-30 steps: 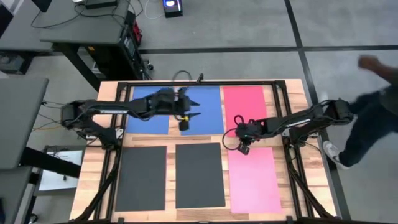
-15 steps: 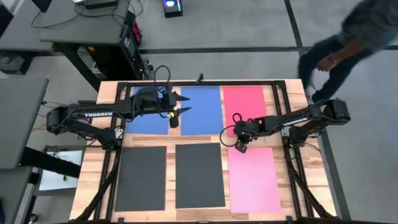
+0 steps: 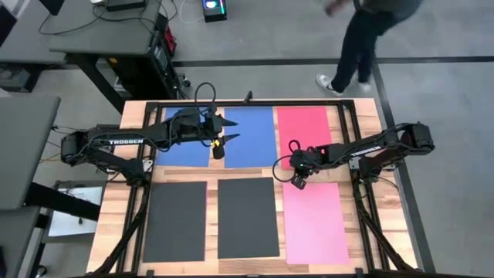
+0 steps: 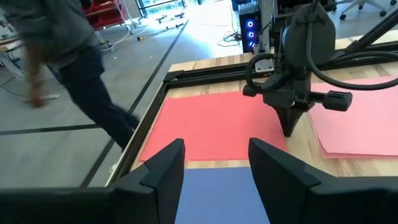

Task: Organize paper
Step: Adjust the stacked colored papers

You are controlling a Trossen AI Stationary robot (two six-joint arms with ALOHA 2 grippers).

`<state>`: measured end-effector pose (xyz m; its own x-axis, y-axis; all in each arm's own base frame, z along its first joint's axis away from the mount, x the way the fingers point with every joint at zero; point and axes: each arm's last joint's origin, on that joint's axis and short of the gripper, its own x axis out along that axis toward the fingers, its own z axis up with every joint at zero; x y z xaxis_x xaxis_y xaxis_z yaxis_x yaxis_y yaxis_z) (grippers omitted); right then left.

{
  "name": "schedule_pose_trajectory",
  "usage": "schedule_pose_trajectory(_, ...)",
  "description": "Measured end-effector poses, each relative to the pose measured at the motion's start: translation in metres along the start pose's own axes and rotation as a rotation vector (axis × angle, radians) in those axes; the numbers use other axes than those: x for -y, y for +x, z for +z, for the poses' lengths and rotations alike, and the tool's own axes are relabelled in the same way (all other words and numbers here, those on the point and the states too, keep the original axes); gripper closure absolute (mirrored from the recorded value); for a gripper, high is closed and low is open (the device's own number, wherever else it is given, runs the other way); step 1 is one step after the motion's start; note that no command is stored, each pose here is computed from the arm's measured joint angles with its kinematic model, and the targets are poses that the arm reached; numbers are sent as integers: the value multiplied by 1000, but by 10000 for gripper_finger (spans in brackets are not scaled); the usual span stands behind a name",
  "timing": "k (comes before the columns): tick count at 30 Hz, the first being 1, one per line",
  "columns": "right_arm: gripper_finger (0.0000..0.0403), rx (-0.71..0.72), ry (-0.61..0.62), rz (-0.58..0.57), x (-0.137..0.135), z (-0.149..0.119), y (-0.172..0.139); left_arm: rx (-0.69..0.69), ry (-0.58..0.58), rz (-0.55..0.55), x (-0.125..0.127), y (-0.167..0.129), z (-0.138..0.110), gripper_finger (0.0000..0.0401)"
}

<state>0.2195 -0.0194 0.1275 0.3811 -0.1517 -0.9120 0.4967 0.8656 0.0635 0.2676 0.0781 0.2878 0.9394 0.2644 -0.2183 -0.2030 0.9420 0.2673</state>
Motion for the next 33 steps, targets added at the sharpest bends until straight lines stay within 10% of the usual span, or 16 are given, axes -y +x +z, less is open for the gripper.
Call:
schedule_pose_trajectory(18, 403, -18, -43, 23, -16, 12, -13, -8, -10, -7, 1, 0, -1, 240)
schedule_pose_trajectory(33, 403, -405, -13, -188, -13, -35, -27, -50, -33, -22, 3, 0, -5, 240)
